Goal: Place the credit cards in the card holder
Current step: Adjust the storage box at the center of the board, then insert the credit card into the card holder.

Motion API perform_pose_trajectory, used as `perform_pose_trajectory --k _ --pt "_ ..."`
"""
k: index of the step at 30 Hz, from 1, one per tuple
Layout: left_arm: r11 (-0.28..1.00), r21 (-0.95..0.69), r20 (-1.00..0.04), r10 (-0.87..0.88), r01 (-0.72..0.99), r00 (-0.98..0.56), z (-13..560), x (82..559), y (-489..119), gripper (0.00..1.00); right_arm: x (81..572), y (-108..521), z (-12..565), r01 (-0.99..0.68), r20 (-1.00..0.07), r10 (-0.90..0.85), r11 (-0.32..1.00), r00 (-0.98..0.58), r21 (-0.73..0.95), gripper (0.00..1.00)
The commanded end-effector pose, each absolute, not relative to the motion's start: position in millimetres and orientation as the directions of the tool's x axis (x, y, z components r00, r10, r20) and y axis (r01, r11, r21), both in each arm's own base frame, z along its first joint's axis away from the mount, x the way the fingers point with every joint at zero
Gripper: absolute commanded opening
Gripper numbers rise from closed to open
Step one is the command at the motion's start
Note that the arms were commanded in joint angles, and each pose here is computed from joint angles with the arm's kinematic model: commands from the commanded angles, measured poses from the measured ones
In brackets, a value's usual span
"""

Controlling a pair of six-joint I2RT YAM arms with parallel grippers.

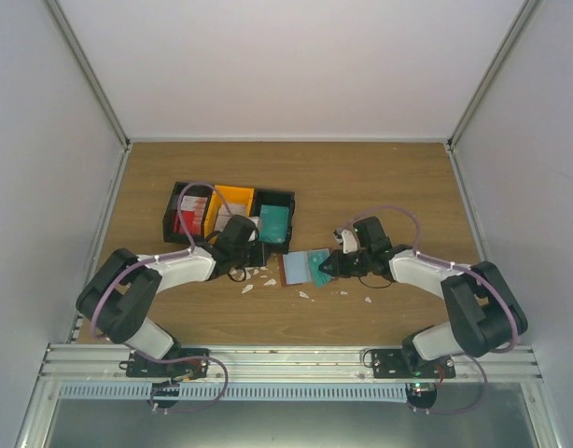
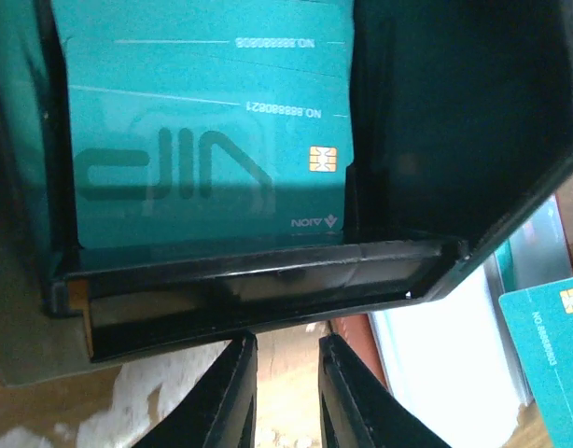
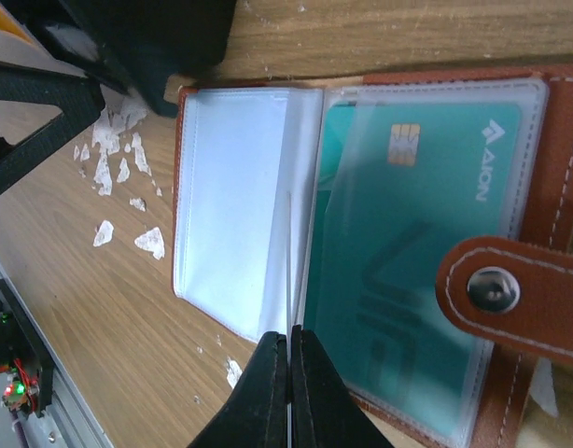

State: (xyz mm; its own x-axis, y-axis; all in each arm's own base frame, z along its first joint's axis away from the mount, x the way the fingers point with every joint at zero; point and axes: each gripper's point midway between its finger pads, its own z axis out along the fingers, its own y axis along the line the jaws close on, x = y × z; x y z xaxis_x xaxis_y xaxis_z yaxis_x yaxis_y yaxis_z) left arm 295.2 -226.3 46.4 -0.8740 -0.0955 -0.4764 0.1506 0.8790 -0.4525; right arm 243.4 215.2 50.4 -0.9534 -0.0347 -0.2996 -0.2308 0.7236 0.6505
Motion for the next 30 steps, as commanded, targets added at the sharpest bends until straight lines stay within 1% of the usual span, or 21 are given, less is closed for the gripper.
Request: perform_pose_trajectory --k 1,6,10,11,13,16,18,20,23,27,30 --pt "0.869 -0.435 -0.581 -0.071 0.236 -0.811 67 326 -245 0.22 253 218 51 -0.255 -0.329 -0.026 0.688 -0.944 0.679 0.0" --pt "0.862 -0.416 -0.604 -0.022 0.291 -0.797 63 341 -259 0.26 261 220 52 -0.242 -0.336 0.012 0.671 -0.942 0.701 0.0" --pt "0.843 -0.432 -0.615 -0.014 0.322 -0.788 68 341 -267 0.3 267 221 49 -0.219 -0.327 0.041 0.664 -0.944 0.715 0.01" --pt "0.84 -0.437 -0.61 -0.012 0.323 -0.792 67 337 -267 0.31 267 222 49 -0.215 -0.323 0.046 0.659 -0.945 0.72 0.01" --pt "0.829 -0.457 -0.591 -0.012 0.322 -0.806 65 325 -270 0.39 267 224 47 -0.208 -0.312 0.048 0.649 -0.949 0.732 0.0" --pt "0.814 -0.501 -0.541 -0.029 0.295 -0.84 59 301 -274 0.47 265 226 41 -0.194 -0.289 0.044 0.643 -0.956 0.74 0.0" --pt "0.822 -0.508 -0.509 -0.045 0.258 -0.859 52 287 -271 0.5 263 226 35 -0.179 -0.265 0.037 0.645 -0.964 0.743 0.0" --pt "0.831 -0.513 -0.48 -0.069 0.215 -0.875 45 275 -265 0.5 260 225 28 -0.161 -0.241 0.034 0.653 -0.97 0.74 0.01" --pt "0.832 -0.518 -0.465 -0.076 0.201 -0.882 41 262 -262 0.5 257 223 22 -0.139 -0.216 0.037 0.661 -0.976 0.737 0.01" --pt "0.827 -0.523 -0.442 -0.056 0.206 -0.895 37 252 -264 0.4 255 222 16 -0.116 -0.19 0.04 0.667 -0.981 0.736 0.01" --pt "0.825 -0.526 -0.426 -0.044 0.208 -0.904 31 248 -267 0.31 254 222 14 -0.105 -0.174 0.037 0.666 -0.984 0.738 0.01"
